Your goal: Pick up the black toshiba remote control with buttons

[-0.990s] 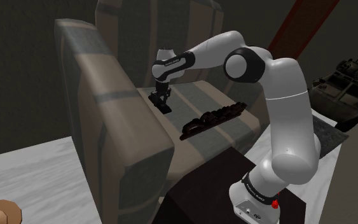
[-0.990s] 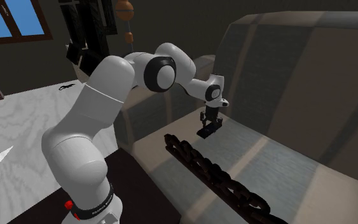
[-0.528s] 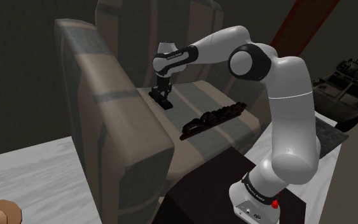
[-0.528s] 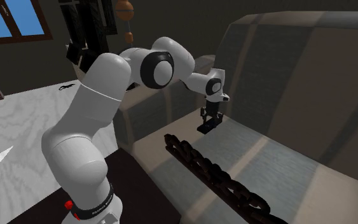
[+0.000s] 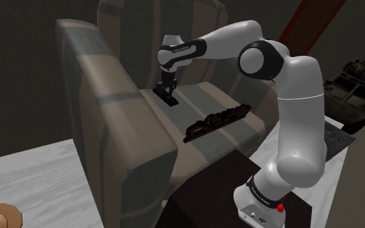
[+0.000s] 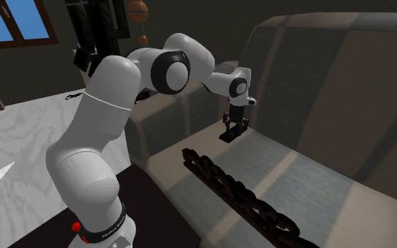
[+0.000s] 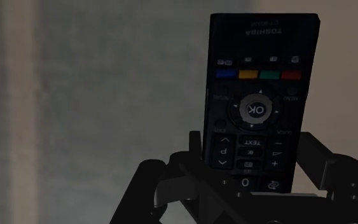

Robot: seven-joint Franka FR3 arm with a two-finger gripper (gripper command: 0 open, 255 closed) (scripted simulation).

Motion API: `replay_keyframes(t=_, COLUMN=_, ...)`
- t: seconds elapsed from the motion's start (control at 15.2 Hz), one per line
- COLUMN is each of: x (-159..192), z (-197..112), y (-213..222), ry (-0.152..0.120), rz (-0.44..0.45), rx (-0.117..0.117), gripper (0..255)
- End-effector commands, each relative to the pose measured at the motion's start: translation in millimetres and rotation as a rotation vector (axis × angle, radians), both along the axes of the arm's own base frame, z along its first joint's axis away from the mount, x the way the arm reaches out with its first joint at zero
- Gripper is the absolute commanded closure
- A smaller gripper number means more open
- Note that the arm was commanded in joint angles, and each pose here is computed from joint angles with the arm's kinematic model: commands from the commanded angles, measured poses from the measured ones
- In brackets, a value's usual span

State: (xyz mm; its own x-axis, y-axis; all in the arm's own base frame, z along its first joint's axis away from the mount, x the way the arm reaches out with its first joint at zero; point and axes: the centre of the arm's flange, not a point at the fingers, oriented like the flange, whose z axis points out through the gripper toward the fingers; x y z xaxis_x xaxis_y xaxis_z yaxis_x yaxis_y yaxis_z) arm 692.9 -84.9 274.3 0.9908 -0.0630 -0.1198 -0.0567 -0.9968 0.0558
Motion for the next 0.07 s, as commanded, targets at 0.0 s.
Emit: replay_keyframes(t=0.0, x=-0.2, z=3.6, y=0.3, ry=0.000, rz=0.000, rx=0.000, gripper=255)
